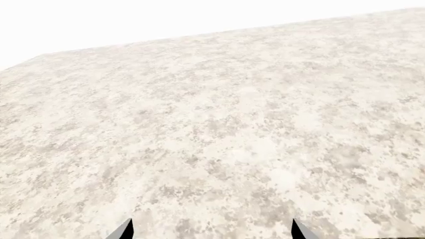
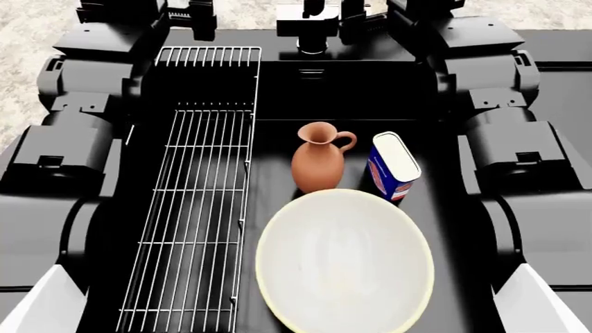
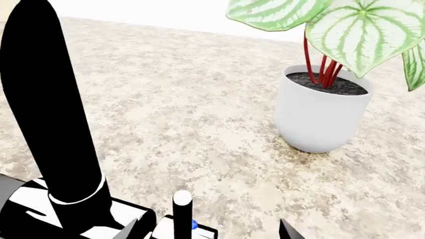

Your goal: Pick the jug and bowl and place them in the sink. Then turn on the water.

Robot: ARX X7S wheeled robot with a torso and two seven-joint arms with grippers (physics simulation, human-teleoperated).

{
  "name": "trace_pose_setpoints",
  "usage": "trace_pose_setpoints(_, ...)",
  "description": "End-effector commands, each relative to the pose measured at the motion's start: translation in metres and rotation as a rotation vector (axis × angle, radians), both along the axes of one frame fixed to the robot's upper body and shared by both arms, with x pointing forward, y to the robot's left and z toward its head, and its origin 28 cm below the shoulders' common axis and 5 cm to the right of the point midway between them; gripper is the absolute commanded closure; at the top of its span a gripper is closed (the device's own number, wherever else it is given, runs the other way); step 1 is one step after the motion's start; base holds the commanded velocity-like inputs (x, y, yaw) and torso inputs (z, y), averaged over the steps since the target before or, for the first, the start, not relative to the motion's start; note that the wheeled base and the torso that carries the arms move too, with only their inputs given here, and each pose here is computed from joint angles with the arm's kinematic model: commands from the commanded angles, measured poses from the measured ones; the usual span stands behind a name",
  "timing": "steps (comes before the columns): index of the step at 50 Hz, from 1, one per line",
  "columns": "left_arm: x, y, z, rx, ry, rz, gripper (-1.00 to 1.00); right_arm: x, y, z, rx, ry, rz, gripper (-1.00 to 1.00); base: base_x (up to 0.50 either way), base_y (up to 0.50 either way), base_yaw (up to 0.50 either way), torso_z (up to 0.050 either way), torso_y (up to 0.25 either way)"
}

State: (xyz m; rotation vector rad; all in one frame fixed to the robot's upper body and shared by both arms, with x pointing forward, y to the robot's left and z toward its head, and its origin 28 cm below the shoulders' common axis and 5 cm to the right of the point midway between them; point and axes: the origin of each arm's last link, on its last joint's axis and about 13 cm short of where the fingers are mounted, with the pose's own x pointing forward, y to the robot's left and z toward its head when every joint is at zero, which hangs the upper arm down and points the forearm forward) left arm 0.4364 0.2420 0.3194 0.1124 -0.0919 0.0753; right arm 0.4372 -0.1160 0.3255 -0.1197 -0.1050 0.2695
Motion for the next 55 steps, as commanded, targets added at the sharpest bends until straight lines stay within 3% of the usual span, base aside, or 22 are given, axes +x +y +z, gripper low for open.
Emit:
trace_pose_setpoints(1,0.0,0.001,0.002,-0.006,-0.006,0.002,-1.0,0.0,0.0,0.003,0.001,-0.01,-0.011,-1.0,0.0,0.0,0.0,0.0,0.0)
trace_pose_setpoints(55,-0.001,0.0,0.012,0.005,-0.026,-0.002,-1.0,-0.002,-0.031,-0.004,0.137,0.009,-0.195,-1.0,0.0,0.0,0.0,0.0,0.0)
